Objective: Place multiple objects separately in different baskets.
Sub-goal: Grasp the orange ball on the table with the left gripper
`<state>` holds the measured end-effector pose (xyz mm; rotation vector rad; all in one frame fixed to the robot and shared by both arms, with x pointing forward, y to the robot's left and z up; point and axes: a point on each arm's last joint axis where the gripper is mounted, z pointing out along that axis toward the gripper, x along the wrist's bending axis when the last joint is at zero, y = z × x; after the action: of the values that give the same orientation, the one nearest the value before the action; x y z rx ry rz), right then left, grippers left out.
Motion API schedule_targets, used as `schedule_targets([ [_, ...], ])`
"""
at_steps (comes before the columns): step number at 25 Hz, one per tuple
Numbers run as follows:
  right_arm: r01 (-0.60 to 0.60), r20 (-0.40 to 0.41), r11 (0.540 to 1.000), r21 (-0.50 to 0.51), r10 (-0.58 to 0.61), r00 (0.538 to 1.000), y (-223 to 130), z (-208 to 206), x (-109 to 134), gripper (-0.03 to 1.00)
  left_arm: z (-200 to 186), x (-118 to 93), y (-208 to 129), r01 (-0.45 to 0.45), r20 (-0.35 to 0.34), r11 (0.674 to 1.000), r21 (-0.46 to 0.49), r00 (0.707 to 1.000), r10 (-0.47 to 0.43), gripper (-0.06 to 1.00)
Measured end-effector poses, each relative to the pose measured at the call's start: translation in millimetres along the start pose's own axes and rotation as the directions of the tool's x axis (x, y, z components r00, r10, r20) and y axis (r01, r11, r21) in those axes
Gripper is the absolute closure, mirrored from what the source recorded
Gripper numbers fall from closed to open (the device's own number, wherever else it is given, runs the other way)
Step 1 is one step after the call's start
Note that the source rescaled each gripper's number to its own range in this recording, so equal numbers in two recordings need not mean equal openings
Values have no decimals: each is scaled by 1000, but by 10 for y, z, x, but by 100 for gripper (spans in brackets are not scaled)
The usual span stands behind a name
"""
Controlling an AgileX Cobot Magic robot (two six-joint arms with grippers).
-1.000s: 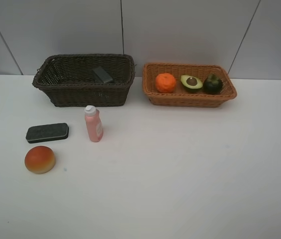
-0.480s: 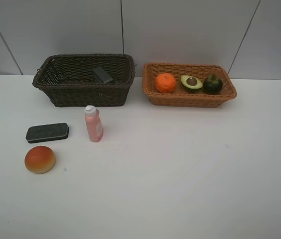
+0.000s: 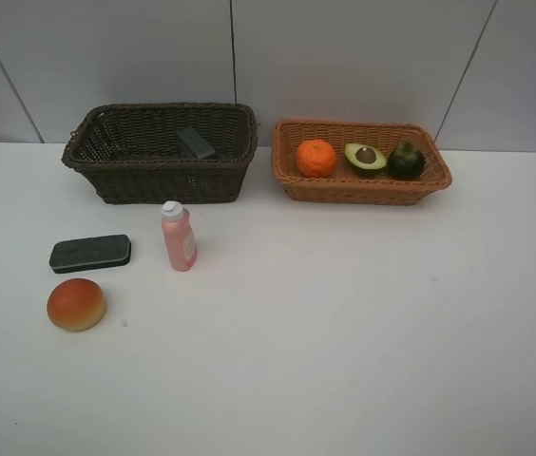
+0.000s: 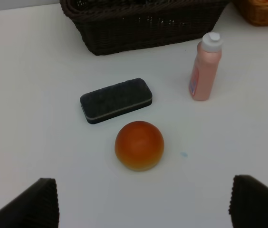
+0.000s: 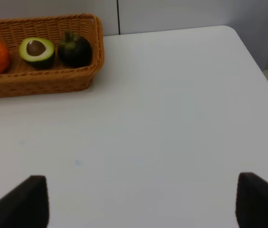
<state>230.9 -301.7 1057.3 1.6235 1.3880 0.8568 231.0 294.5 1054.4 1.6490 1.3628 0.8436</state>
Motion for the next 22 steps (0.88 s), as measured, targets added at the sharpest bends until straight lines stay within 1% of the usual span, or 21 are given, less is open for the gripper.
schedule_targets([
  [11,9,-18,1000,0,-9,1000,0,0,16,-2,0,0,0,0,0,1000,0,1000,0,10],
  [22,11,-14,1000,0,-11,1000,0,0,12,-2,0,0,0,0,0,1000,0,1000,0,10],
])
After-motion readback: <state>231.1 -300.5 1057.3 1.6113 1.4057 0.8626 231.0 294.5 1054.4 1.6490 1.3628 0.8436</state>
